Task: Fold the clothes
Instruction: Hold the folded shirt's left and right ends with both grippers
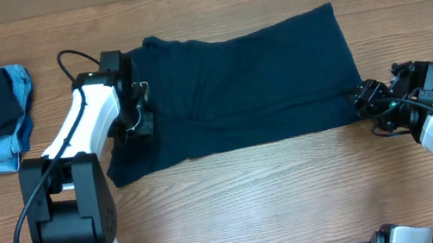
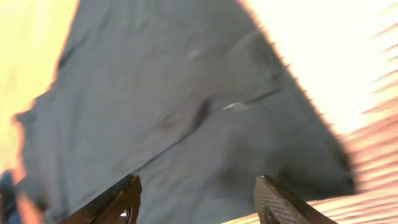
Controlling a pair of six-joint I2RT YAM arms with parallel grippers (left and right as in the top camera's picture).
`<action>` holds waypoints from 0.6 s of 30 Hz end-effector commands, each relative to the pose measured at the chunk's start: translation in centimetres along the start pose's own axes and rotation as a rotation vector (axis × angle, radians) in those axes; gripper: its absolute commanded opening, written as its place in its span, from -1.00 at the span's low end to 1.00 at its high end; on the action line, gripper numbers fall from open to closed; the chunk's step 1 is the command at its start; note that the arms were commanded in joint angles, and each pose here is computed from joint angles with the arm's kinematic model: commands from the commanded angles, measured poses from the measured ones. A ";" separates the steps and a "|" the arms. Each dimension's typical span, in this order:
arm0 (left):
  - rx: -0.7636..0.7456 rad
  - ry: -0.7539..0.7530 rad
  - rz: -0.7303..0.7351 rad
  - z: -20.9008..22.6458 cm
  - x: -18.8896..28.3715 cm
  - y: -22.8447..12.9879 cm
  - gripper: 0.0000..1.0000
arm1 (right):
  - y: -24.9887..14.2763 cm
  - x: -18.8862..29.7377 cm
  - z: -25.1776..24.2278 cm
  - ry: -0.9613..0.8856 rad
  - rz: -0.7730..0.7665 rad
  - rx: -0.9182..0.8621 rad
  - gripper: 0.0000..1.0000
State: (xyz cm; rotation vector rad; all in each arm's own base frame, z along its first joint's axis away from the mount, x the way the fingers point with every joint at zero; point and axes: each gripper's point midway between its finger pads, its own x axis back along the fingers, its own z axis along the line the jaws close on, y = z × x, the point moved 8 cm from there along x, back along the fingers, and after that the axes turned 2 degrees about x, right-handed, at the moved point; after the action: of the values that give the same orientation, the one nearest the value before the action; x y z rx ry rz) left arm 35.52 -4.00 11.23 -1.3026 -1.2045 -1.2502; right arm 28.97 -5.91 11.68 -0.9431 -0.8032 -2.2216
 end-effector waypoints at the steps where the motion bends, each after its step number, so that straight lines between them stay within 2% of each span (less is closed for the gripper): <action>1: 0.031 -0.016 0.042 -0.3 -0.2 -0.4 -0.25 | 1.9 0.7 -0.3 -0.117 -0.125 0.038 0.27; 9: 0.079 -0.027 0.104 -0.4 -1.4 -1.9 -0.28 | 2.0 -1.3 -1.0 -0.090 -0.090 0.019 0.25; 18: 0.078 -0.026 0.104 -0.3 -1.4 -1.9 -0.26 | 2.0 -4.7 -1.5 0.025 -0.035 -0.037 0.01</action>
State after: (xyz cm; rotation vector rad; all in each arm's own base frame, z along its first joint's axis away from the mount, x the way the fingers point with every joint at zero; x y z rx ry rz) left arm 33.70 -3.99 10.29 -1.3042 -1.1768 -1.1308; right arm 31.42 -7.39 8.01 -1.0030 -0.8338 -2.2712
